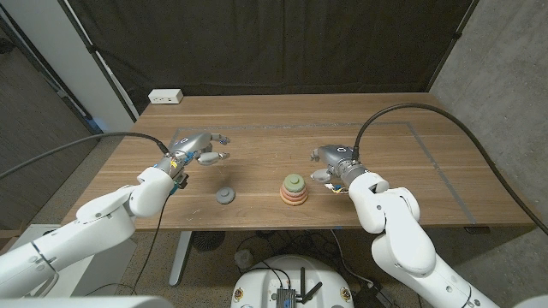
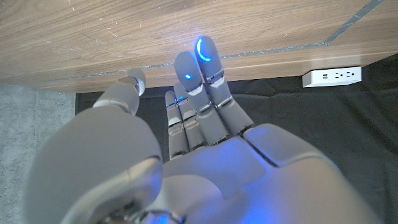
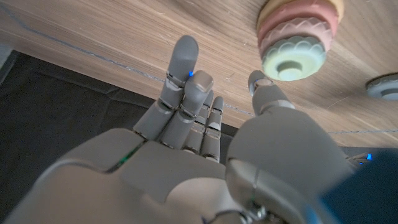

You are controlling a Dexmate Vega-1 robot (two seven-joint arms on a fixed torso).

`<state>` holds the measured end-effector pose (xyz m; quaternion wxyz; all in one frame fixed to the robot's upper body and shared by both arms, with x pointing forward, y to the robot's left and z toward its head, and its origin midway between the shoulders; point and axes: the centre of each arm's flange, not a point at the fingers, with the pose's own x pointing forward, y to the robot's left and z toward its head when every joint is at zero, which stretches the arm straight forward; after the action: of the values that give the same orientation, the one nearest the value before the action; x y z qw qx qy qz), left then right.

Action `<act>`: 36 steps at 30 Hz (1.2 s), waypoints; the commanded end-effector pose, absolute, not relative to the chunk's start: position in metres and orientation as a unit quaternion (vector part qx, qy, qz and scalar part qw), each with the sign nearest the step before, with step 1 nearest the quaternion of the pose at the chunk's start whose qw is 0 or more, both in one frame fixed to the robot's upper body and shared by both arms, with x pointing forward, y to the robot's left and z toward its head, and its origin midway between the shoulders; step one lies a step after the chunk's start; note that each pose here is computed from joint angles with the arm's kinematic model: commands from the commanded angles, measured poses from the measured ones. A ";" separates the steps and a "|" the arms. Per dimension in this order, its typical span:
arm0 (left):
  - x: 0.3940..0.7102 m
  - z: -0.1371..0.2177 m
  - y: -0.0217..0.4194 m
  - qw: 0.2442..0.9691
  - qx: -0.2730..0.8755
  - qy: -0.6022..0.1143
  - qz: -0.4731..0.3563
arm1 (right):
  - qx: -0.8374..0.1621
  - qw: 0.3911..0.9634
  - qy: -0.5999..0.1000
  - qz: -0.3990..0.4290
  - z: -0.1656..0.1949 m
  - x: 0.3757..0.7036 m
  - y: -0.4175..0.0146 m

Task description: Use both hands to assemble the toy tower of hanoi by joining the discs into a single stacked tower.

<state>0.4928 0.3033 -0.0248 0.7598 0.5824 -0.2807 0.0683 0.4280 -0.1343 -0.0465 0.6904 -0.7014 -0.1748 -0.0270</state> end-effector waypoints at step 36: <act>0.467 -0.034 0.272 0.762 0.593 -0.241 0.096 | -0.660 0.712 -0.196 -0.140 -0.085 0.433 -0.229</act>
<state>0.4760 0.2696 -0.0362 0.7736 0.5698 -0.2600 0.0966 0.4305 -0.2269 -0.0765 0.7114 -0.6609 -0.1965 -0.1364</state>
